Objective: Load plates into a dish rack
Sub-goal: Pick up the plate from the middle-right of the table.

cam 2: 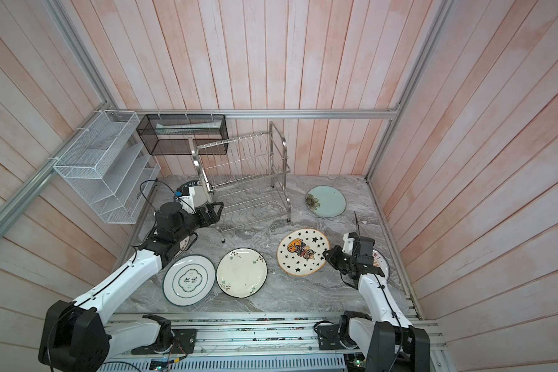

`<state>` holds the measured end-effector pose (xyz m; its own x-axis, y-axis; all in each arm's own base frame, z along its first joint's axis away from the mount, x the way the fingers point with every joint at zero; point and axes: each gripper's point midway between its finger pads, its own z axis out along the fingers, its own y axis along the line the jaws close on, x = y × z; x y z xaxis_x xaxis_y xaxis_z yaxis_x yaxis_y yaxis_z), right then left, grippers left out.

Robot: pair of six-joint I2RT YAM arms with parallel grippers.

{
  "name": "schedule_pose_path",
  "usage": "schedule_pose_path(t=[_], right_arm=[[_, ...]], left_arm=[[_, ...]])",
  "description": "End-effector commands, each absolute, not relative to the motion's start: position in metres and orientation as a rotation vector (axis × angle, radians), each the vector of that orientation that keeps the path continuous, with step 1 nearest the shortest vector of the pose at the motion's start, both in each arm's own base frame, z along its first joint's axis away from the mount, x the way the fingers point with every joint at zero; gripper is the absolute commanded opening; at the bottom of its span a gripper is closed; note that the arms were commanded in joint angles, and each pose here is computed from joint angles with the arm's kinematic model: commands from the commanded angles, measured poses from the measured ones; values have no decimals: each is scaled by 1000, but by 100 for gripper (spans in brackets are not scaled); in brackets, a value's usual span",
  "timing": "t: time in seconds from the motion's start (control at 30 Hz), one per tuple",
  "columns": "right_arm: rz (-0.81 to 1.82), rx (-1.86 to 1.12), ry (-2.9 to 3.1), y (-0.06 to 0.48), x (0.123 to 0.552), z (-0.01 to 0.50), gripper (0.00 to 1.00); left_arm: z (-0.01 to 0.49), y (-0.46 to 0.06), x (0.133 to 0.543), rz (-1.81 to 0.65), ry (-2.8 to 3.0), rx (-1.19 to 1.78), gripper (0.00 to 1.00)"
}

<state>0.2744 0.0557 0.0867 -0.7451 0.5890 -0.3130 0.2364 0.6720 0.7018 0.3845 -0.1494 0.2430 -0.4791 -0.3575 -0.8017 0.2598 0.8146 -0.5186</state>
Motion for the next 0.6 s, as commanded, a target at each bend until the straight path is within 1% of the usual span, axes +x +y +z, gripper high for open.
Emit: schedule_pose_path(t=[0.0, 0.3, 0.57], right_arm=[[961, 472, 2211, 62, 301, 141, 0], [985, 381, 2118, 65, 306, 178, 0], [1071, 306, 2018, 74, 305, 209, 0]], left_arm=[[255, -159, 386, -751, 1927, -48, 100], [254, -180, 373, -813, 1938, -20, 100], [233, -208, 359, -884, 2022, 27, 100]])
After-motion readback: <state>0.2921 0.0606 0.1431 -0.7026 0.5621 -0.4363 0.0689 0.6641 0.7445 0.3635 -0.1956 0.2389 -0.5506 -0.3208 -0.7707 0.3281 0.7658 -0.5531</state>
